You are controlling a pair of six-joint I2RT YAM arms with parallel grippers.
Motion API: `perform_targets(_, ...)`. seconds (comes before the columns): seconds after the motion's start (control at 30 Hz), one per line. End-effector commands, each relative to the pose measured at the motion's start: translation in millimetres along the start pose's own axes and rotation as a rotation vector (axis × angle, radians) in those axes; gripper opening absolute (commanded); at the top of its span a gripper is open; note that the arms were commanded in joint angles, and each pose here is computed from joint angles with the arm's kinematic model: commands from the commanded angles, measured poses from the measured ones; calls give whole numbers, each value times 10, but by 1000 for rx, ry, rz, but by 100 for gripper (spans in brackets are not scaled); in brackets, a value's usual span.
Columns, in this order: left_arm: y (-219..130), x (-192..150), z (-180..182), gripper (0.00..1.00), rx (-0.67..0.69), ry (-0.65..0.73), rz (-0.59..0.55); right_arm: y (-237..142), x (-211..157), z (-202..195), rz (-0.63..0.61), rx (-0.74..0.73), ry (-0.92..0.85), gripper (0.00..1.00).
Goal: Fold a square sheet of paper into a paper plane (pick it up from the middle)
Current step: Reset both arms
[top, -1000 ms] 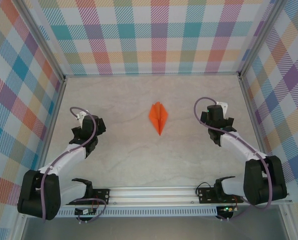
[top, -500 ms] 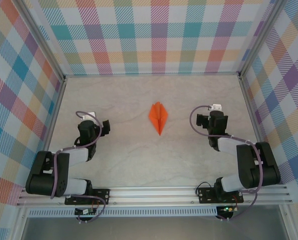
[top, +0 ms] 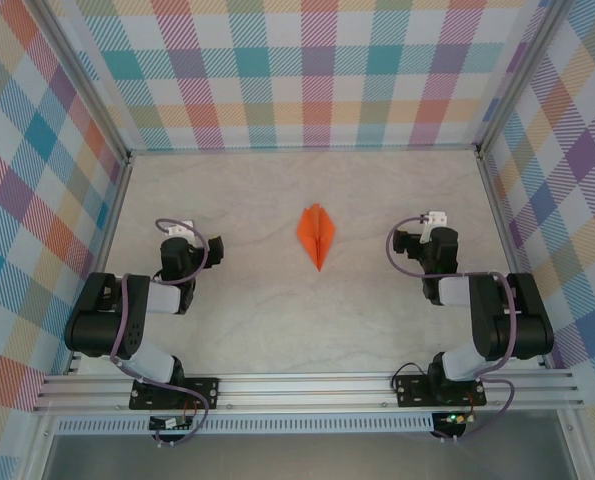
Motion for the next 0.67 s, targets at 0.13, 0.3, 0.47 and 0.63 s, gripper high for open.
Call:
perform_targets(0.13,68,114,-45,100,-54,36,-6,0,77,39,-42,44,17,100)
perform_targets(0.3,71,118,-44,100,-54,36,-8,-1,77,39,-41,45,17,100)
perform_targets(0.47,80,109,-45,100,-53,36,-1,1,72,37,-39,44,18,100)
perform_targets(0.63,77,115,-46,100,-53,37,-5,-1,75,39,-42,45,17,100)
Point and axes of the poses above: each hand's point on the last joint's axis, 136 mm out from that joint toward the fingers, its own y axis out along the fingers, its own z axis along the line the jaws close on, x = y × z, the point moved 6 cm from there along -y, back along the fingers, and after that the axes turned 13 degrees about y, right-handed, at the moved point
